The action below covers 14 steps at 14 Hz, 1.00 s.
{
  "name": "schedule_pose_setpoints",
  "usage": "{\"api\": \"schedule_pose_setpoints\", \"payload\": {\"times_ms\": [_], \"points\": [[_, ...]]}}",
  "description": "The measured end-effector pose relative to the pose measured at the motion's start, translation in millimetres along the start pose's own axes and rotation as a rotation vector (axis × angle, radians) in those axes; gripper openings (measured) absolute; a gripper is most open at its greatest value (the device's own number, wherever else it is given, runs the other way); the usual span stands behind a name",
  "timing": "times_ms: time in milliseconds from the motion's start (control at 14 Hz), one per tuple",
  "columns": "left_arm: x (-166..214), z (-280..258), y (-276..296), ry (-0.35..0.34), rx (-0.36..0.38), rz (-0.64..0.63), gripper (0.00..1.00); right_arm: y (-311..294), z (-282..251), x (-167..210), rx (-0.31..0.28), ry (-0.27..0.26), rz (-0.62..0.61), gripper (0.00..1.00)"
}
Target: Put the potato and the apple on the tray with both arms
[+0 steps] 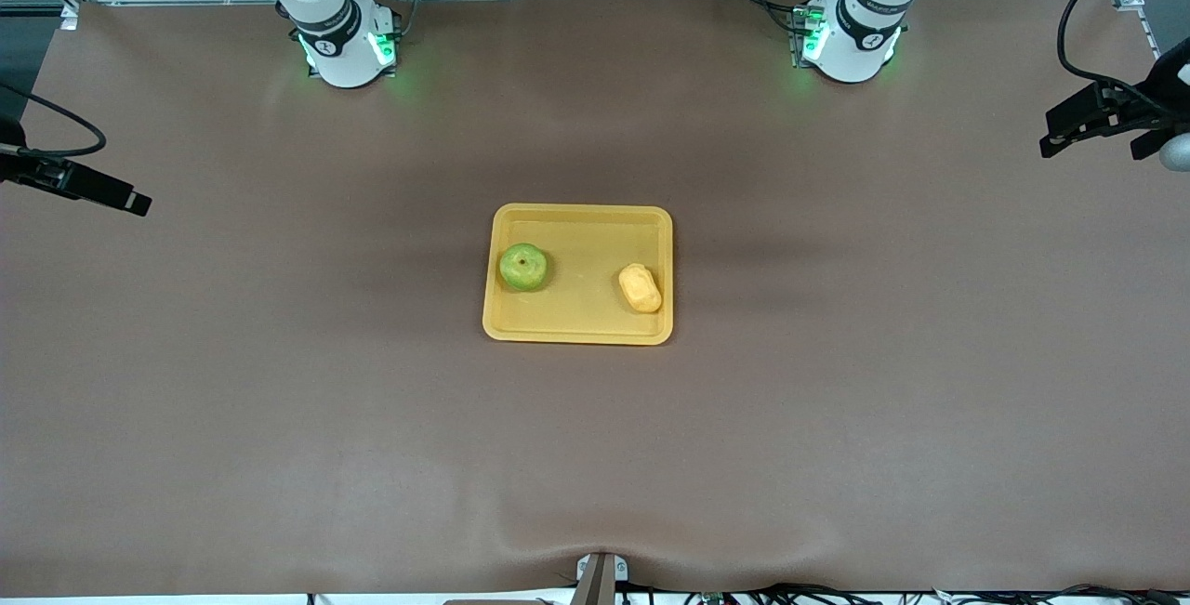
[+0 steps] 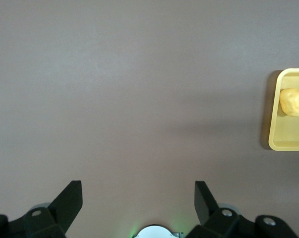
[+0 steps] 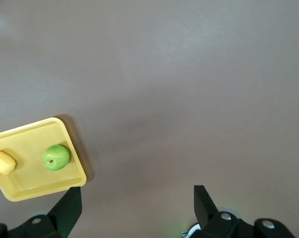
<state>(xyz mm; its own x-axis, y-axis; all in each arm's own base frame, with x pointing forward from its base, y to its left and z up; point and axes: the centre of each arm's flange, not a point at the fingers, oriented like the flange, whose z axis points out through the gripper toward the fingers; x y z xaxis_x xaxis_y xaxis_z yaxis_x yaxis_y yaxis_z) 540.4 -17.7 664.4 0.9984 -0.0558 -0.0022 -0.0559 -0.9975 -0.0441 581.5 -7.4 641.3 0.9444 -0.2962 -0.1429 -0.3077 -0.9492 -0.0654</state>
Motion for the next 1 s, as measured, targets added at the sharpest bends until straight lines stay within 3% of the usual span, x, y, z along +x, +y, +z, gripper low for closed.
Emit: {"api": "schedule_pose_setpoints", "payload": {"times_ms": [286,1000], "points": [[1,2,0,-0.005,0.000,0.000,1.00,16,2,-19,-0.012,-0.013,-0.126,1.00],[2,5,-1,-0.008,0.000,-0.001,1.00,14,-24,-55,-0.088,0.036,-0.184,1.00]]}}
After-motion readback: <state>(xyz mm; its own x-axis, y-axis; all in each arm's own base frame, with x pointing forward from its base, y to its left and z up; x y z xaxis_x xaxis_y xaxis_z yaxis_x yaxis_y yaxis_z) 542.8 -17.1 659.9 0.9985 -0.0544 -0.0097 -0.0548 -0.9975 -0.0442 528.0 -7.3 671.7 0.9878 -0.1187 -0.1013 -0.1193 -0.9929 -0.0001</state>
